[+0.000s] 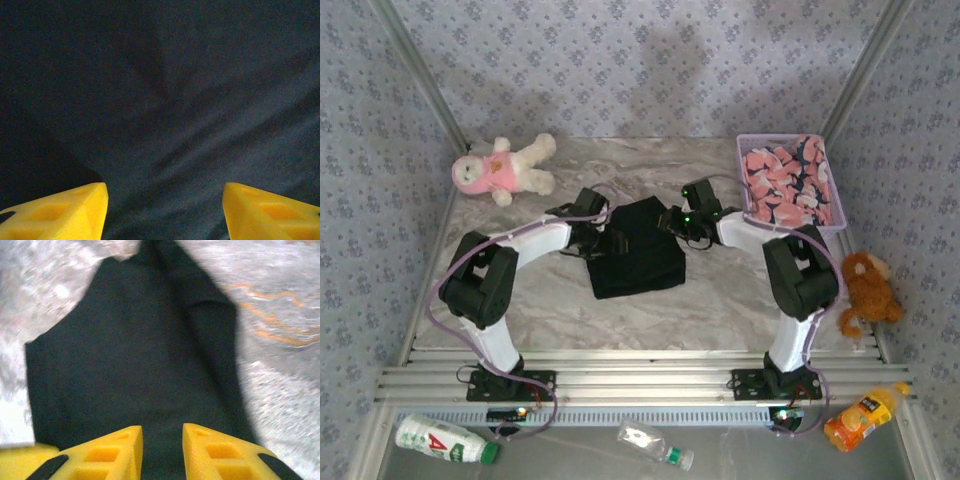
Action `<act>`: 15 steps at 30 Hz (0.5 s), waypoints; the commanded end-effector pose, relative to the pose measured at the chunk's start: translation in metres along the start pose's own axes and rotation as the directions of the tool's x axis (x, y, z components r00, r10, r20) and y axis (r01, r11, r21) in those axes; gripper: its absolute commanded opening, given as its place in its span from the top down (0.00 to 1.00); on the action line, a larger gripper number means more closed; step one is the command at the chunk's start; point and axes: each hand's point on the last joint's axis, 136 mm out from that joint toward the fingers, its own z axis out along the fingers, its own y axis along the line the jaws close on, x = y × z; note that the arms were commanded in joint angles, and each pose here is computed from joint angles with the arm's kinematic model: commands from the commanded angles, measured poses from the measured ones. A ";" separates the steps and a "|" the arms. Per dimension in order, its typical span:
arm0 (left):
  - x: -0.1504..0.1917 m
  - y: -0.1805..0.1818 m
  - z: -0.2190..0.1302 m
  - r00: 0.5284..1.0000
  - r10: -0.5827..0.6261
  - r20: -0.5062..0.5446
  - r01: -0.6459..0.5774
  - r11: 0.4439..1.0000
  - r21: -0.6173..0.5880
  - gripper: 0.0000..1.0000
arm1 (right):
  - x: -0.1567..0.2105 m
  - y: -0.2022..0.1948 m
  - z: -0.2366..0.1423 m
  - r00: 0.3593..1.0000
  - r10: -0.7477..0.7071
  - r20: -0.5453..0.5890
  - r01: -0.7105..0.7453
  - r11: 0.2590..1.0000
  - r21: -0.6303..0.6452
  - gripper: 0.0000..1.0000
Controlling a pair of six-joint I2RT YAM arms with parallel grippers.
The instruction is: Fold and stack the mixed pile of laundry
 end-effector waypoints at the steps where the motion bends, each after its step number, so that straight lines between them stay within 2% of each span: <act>1: -0.031 0.002 -0.017 0.998 0.006 0.057 -0.006 1.000 0.006 0.37 | 0.040 0.031 -0.011 0.988 -0.133 -0.084 0.134 0.991 0.000 0.75; 8: -0.096 0.026 -0.003 0.980 -0.128 0.150 0.115 0.989 0.091 0.40 | 0.123 0.099 0.019 0.932 -0.292 -0.214 0.262 0.952 -0.157 0.83; 10: -0.103 0.030 0.007 0.978 -0.159 0.133 0.141 0.981 0.129 0.42 | 0.133 0.118 0.029 0.921 -0.316 -0.229 0.268 0.939 -0.215 0.85; 15: -0.099 0.039 0.029 0.978 -0.192 0.084 0.179 0.973 0.144 0.43 | 0.154 0.129 0.052 0.910 -0.311 -0.275 0.238 0.933 -0.270 0.88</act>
